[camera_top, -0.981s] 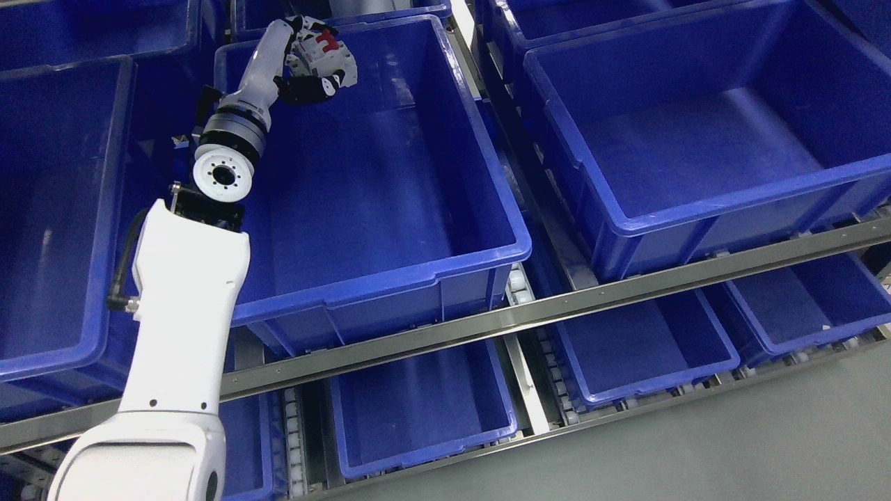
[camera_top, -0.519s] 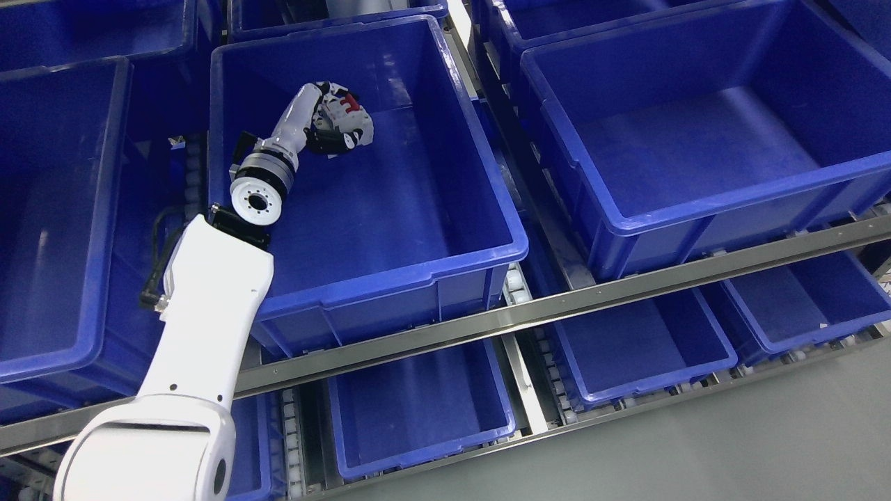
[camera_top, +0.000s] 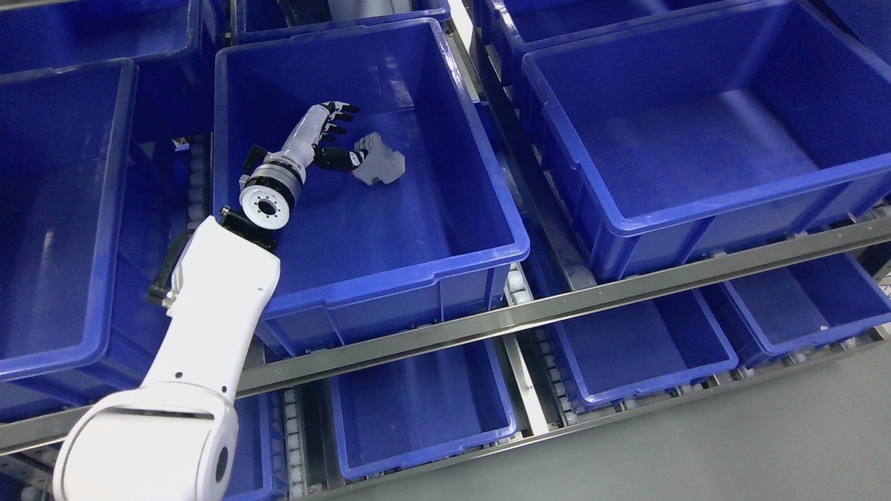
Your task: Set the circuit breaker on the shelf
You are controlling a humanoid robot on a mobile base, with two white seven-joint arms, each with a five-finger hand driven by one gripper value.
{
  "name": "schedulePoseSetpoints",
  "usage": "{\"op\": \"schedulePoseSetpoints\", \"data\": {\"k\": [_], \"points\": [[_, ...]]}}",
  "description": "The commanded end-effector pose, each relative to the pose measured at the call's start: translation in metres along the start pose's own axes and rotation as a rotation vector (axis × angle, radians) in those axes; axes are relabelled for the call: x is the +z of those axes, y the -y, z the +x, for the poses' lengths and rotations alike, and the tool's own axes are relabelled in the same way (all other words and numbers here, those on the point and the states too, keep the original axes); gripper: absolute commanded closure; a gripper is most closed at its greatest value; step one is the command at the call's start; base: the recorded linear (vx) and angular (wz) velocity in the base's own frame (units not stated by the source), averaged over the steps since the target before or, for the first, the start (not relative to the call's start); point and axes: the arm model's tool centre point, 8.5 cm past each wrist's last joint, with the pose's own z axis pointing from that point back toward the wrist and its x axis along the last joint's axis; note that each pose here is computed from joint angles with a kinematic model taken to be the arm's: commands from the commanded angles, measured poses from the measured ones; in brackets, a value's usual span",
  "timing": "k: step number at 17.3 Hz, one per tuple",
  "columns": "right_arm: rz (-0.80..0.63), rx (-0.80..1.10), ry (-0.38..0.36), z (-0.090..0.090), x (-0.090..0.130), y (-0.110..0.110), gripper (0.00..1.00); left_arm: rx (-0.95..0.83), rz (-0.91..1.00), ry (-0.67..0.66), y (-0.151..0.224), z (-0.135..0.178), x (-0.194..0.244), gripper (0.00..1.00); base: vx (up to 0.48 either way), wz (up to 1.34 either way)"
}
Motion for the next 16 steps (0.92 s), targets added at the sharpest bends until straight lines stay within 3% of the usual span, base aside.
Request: {"op": "schedulePoseSetpoints", "data": {"k": [1,2,3,5,6,7,9,11,16], "points": [[-0.016,0.02,0.018,0.001,-0.001,0.01,0.0,-0.001,-0.01,-0.04,-0.008,-0.006,-0.002,0.29,-0.016,0.0],[-0.017,0.019,0.018,0.001,-0.001,0.01,0.0,0.003,0.001,-0.029,-0.013,0.0,-0.003,0.24,-0.016,0.0],[-0.018,0.02,0.018,0.001,-0.001,0.01,0.0,0.029,0.046,0.012,-0.036,0.022,-0.006,0.14,-0.031,-0.03],[-0.018,0.02,0.019,0.001,-0.001,0.01,0.0,0.144,0.175,0.071,-0.081,0.048,-0.004,0.04,-0.074,-0.07],[-0.018,0.02,0.018,0.001,-0.001,0.01,0.0,0.262,0.263,0.103,-0.11,0.055,0.0,0.01,-0.099,0.0],[-0.018,0.02,0.018,0.001,-0.001,0.01,0.0,0.525,0.384,0.177,-0.153,0.056,0.014,0.01,-0.095,0.02],[-0.016,0.02,0.019,0.001,-0.001,0.01,0.0,0.751,0.509,0.291,-0.186,0.044,0.038,0.01,-0.098,0.07],[-0.016,0.02,0.018,0.001,-0.001,0.01,0.0,0.715,0.597,0.368,-0.188,0.024,0.075,0.01,-0.115,0.15],[-0.017,0.019,0.018,0.001,-0.001,0.01,0.0,0.584,0.429,0.521,-0.103,0.064,0.138,0.0,-0.187,0.19]]}}
